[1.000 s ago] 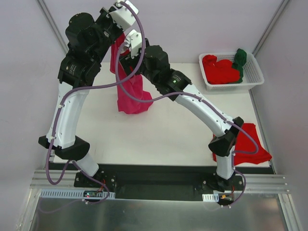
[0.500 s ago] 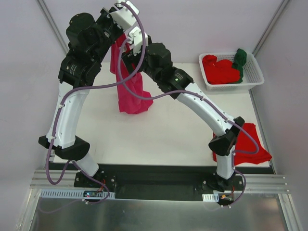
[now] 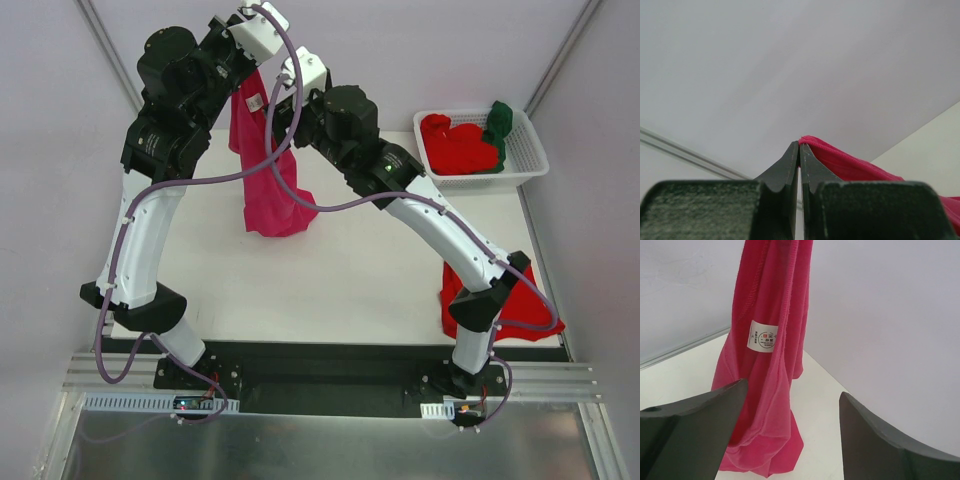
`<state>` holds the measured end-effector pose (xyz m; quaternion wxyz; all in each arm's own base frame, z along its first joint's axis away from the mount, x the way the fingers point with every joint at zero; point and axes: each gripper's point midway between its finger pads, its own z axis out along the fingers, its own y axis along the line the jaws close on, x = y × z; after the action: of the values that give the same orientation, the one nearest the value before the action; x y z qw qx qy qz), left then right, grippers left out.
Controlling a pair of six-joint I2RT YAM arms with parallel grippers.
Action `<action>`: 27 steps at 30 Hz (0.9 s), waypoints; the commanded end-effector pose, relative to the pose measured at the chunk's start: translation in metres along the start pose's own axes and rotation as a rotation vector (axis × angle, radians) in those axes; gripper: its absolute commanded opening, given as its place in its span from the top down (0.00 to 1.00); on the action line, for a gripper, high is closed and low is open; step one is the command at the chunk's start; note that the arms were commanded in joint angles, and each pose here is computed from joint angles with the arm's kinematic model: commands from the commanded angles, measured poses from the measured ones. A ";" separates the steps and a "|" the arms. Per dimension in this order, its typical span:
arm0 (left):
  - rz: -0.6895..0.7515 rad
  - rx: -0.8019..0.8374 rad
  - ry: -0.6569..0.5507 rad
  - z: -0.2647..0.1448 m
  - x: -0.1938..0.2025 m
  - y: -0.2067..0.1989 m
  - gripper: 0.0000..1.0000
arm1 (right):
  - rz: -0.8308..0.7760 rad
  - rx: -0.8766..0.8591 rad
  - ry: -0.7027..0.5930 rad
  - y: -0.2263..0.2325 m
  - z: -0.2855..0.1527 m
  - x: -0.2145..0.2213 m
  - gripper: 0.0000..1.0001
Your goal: Fold and stack the t-shirts
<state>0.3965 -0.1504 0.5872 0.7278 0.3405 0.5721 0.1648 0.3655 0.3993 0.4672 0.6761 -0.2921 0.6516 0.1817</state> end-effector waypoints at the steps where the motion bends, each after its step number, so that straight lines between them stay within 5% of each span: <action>1: -0.023 -0.094 -0.067 -0.011 -0.023 0.027 1.00 | 0.022 0.020 -0.049 -0.007 -0.005 -0.018 0.22; 27: -0.011 -0.109 -0.080 -0.020 -0.028 0.034 1.00 | 0.023 0.011 0.065 0.003 0.030 0.044 0.25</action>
<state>0.3970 -0.1472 0.5870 0.7262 0.3350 0.5755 0.1709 0.3895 0.4114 0.4232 0.6512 -0.3006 0.6776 0.1626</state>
